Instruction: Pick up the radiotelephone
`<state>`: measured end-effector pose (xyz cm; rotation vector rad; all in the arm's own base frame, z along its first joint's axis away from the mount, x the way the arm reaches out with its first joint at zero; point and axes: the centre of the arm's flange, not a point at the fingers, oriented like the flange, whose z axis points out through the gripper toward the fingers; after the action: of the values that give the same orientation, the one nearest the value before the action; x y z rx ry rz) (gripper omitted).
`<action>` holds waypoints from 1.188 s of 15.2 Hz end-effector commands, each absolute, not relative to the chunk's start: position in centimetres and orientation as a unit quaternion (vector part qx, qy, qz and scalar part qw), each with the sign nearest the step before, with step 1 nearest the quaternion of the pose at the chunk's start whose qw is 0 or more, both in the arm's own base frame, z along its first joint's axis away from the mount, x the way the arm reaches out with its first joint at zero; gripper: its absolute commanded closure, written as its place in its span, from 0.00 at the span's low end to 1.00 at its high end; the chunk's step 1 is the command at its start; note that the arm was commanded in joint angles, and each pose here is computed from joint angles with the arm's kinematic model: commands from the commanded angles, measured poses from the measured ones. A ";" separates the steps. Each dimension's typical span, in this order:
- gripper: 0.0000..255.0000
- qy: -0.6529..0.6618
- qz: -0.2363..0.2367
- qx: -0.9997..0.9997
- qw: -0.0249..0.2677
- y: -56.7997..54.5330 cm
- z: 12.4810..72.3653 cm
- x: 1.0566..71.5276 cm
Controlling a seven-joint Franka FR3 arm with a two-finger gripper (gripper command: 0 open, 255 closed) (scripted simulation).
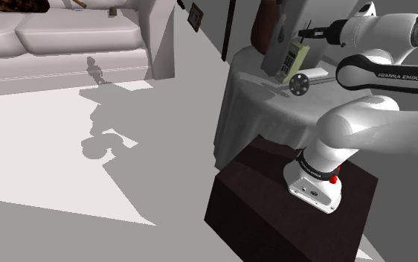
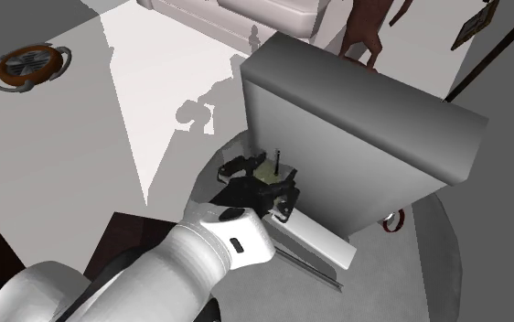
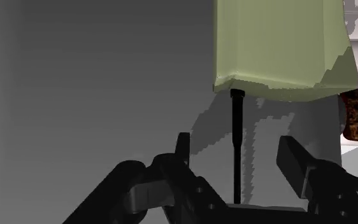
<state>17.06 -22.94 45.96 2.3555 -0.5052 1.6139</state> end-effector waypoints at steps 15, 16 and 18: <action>1.00 -0.172 0.552 0.807 0.120 -22.8 48.9 17.2; 1.00 -0.172 0.552 0.807 0.120 -22.8 49.4 17.2; 1.00 -0.172 0.552 0.807 0.120 -22.8 50.5 17.2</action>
<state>17.19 -22.79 50.01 2.3594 -0.5012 1.6126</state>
